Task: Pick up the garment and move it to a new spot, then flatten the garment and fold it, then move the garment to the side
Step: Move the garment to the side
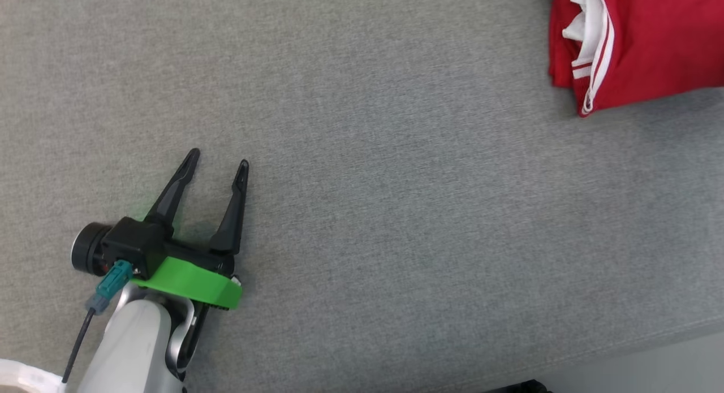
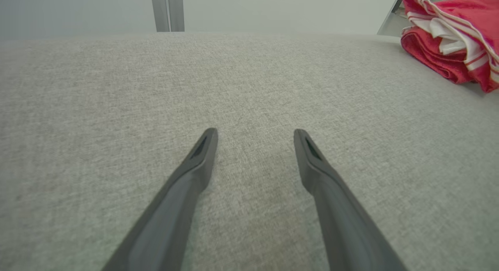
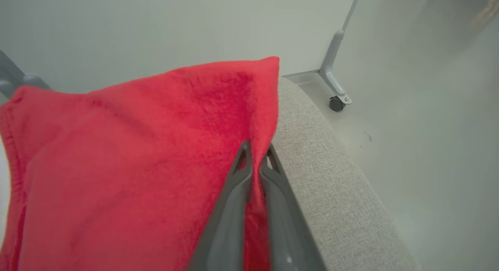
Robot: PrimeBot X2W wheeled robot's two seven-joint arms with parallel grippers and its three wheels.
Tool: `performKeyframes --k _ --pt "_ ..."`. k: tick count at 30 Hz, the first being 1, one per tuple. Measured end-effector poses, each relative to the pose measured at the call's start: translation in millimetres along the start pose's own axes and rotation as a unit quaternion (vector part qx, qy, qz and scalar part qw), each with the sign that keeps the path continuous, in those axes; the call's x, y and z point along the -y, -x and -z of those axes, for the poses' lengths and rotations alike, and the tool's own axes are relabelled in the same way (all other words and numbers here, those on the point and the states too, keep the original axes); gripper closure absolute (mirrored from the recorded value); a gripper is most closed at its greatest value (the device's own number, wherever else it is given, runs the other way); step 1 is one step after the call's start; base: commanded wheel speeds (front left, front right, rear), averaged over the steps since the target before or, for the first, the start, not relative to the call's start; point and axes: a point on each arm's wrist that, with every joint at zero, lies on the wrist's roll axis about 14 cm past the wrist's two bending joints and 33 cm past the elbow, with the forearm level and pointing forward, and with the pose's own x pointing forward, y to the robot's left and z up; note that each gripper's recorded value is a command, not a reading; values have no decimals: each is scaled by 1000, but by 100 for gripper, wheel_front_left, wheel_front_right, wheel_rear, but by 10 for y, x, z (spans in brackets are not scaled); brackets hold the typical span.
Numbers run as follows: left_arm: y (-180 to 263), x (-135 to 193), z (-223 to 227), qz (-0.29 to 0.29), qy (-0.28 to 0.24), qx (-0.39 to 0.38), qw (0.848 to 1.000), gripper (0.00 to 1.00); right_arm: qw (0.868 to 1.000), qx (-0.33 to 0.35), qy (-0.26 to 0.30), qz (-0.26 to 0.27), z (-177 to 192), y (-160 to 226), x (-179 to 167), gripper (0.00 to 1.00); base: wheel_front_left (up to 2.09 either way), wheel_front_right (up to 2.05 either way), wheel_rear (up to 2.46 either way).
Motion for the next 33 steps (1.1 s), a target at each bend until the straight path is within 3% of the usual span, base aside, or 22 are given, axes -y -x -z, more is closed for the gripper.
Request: performKeyframes --k 3,9,14,18,23,27,33 --pt "-1 -67 1 -8 1 1 1000 0 1000 -10 18 7 128 -116 -37 0 0 0 0" --pt "93 -201 -40 -34 1 3 999 0 999 28 28 6 87 -228 -159 0 0 0 0" --pt "226 -216 -140 -52 4 11 999 0 997 58 51 17 -43 -114 -81 0 0 0 0" --pt "376 -221 -297 -69 3 28 997 0 994 92 63 -1 -221 37 -219 0 0 0 0" --pt "667 -302 -652 -107 -7 74 991 0 981 166 64 -72 -555 401 -775 0 0 0 0" --pt "933 -322 -974 -132 -21 118 984 0 969 210 20 -128 -629 866 -1164 0 0 0 0" --pt "1282 -251 -1261 -153 -29 164 974 0 952 259 -13 -164 -717 1522 -1252 0 0 0 0"
